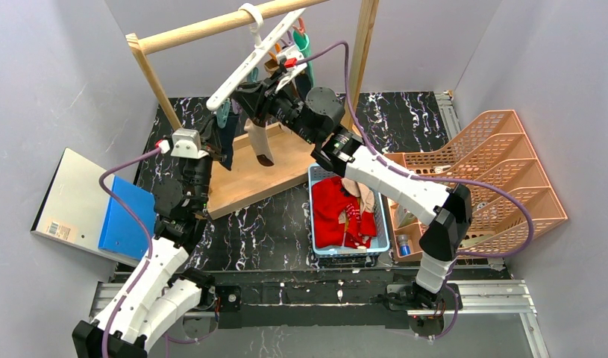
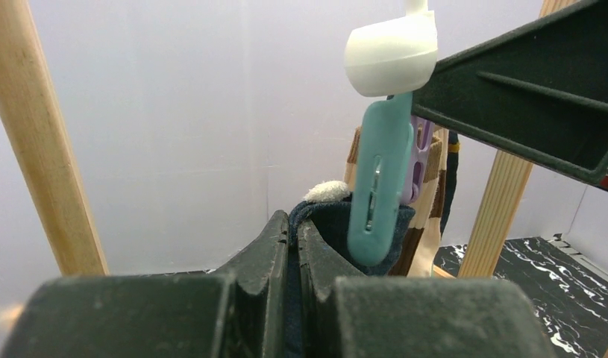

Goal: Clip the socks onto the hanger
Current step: Clamp the sock onto the hanger.

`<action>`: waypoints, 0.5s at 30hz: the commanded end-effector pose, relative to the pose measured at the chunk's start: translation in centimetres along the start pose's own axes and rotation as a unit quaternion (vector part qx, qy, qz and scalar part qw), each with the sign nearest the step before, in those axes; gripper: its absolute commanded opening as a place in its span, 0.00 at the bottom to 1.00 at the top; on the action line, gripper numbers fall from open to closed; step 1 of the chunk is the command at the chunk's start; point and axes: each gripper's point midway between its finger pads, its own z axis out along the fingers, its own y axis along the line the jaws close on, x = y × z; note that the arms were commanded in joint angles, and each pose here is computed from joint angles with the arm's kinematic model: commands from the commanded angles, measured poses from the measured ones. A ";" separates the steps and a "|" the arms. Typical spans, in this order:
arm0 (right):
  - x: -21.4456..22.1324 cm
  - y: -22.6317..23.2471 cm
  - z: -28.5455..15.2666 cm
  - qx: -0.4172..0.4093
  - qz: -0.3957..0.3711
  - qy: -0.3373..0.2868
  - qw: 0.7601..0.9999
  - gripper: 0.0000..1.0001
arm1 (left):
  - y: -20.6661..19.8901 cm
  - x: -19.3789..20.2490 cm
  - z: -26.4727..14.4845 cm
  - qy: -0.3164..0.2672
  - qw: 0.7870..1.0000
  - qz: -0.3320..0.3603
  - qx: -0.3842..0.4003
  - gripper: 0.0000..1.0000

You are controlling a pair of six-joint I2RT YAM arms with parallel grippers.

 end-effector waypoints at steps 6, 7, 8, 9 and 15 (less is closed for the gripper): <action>0.0 1.4 -0.8 -0.016 0.060 -0.002 0.998 0.01 | 0.5 -1.2 -0.8 -0.028 0.999 -0.035 -0.012 0.00; 0.0 1.3 -0.8 -0.015 0.063 -0.002 0.998 0.01 | 0.4 -1.1 -0.8 -0.027 0.999 -0.036 -0.011 0.00; 0.0 1.0 -0.8 -0.005 0.066 -0.006 0.998 0.01 | 0.5 -1.0 -0.7 -0.027 0.999 -0.036 -0.011 0.00; 0.1 0.9 -0.8 -0.001 0.069 -0.006 0.998 0.01 | 0.4 -1.0 -0.7 -0.027 0.999 -0.036 -0.011 0.00; 0.3 0.8 -0.8 0.000 0.074 -0.003 0.997 0.01 | 0.4 -1.0 -0.7 -0.030 0.999 -0.041 -0.013 0.00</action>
